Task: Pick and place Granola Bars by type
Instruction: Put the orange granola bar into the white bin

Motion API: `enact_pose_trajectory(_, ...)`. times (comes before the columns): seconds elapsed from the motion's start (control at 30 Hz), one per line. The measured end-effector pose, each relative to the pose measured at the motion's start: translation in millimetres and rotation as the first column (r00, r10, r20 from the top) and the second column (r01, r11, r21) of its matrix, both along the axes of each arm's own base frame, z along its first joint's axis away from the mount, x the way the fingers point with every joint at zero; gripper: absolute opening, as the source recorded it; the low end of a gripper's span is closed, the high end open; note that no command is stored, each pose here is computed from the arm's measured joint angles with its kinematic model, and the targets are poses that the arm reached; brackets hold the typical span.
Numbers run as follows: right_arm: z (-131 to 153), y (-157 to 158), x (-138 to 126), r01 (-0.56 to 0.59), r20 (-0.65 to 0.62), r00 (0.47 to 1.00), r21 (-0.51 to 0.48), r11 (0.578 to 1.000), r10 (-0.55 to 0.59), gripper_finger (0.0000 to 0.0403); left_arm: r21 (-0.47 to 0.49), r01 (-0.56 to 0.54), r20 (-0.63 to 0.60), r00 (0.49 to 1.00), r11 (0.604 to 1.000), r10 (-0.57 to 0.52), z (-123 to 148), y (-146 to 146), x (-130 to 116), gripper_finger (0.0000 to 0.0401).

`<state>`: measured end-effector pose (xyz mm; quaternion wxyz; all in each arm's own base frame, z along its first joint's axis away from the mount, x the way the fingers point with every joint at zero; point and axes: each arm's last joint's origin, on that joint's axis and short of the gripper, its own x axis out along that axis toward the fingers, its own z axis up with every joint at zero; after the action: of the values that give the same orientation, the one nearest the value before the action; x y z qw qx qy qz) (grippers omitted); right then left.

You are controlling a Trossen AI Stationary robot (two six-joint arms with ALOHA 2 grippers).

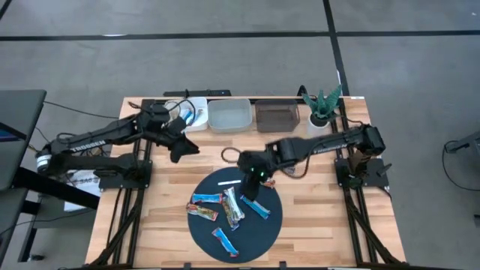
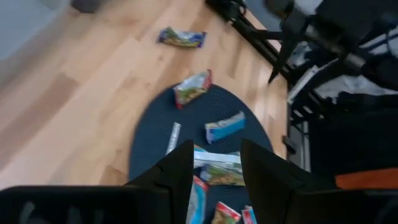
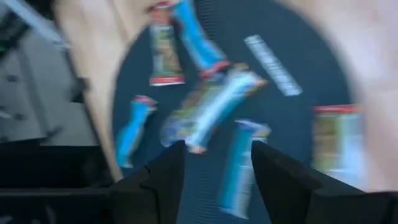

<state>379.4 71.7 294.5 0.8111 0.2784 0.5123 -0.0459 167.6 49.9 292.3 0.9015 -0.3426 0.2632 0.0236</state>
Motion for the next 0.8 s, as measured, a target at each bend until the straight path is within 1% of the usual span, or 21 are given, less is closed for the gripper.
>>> enact_pose_trajectory(0.1,-23,14,6,0.041,-0.037,0.999,0.065,0.997,-0.039,0.0175,-0.016,0.013,-0.006,1.000,1.000,-0.013,0,-7,2,0.0124)
enact_pose_trajectory(0.17,-35,20,14,0.075,-0.037,0.997,0.116,0.990,-0.071,0.0175,-0.024,0.028,0.000,1.000,0.999,-0.028,1,-10,4,0.0124)
enact_pose_trajectory(0.3,-53,29,26,0.127,-0.055,0.991,0.176,0.976,-0.119,0.0175,-0.029,0.057,0.014,0.998,0.998,-0.057,2,-15,5,0.0124)
enact_pose_trajectory(0.43,-74,42,37,0.166,-0.075,0.985,0.213,0.963,-0.153,0.0175,-0.040,0.071,0.011,0.997,0.997,-0.071,2,-18,6,0.0123)
enact_pose_trajectory(0.6,-105,56,46,0.196,-0.124,0.977,0.221,0.955,-0.172,0.0175,-0.047,0.099,0.019,0.995,0.994,-0.098,2,-21,7,0.0123)
enact_pose_trajectory(0.8,-139,54,52,0.239,-0.197,0.959,0.181,0.954,-0.203,0.0175,-0.050,0.117,0.037,0.993,0.992,-0.115,4,-23,6,0.0123)
